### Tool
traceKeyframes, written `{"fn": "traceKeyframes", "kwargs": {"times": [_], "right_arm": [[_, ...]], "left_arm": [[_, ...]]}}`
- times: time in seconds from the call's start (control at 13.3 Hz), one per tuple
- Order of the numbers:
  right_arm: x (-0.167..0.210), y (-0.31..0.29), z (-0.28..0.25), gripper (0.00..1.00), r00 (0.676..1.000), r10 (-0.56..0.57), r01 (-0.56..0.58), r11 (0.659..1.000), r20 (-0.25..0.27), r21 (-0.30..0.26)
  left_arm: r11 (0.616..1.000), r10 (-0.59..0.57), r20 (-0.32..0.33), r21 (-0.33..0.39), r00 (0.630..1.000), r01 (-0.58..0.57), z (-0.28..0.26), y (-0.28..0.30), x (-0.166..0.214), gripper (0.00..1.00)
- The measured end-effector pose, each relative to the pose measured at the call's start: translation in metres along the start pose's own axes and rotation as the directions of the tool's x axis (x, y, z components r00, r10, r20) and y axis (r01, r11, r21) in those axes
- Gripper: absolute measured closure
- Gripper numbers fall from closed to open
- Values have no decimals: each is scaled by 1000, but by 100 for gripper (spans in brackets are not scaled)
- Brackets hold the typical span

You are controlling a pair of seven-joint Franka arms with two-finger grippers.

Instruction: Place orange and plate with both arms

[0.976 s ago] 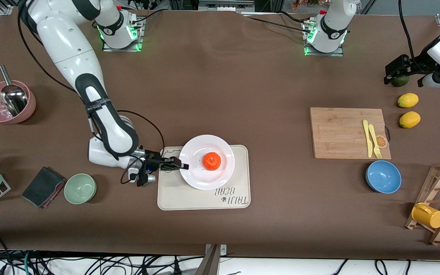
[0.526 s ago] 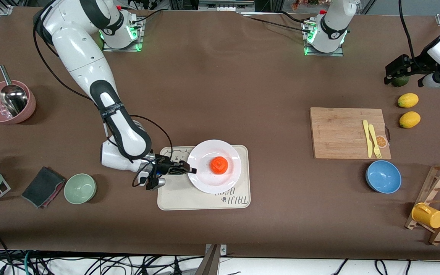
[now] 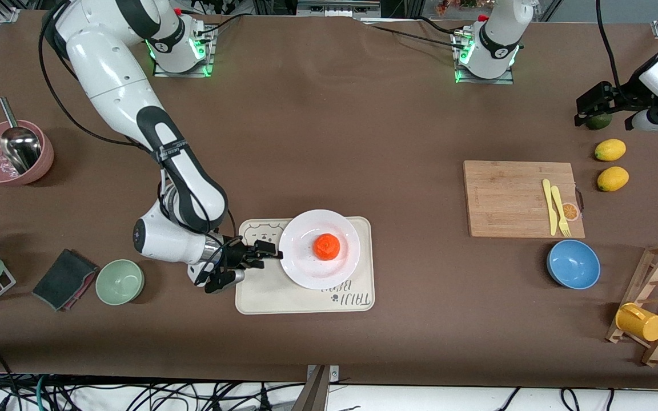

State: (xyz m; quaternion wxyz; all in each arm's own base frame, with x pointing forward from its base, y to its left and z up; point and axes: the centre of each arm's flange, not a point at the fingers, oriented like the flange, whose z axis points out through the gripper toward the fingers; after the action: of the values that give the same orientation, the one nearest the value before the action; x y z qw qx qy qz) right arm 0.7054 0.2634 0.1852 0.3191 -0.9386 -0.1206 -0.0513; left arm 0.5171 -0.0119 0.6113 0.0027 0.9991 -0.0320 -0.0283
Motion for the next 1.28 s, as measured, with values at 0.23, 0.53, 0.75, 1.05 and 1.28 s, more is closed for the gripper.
{"fn": "traceKeyframes", "kwargs": {"times": [0.23,0.53,0.75,1.05,1.28], "right_arm": [[8,-28,-31,0,997,-48,56,991,67,-123],[11,-47,-91,0,980,-61,117,947,189,-298],[10,-37,-166,0,965,-21,130,904,260,-408],[-2,-60,-272,0,951,7,174,813,309,-556],[-39,-93,-351,0,945,129,90,784,302,-614]], "left_arm": [[1000,3,-1,0,1000,-3,0,1,0,0],[1000,3,-1,1,1000,-3,-1,1,0,0],[1000,-14,2,-1,1000,14,1,-8,1,0],[1000,-19,10,-4,1000,19,5,-10,3,0],[1000,-9,7,-4,1000,9,4,-4,4,0]]}}
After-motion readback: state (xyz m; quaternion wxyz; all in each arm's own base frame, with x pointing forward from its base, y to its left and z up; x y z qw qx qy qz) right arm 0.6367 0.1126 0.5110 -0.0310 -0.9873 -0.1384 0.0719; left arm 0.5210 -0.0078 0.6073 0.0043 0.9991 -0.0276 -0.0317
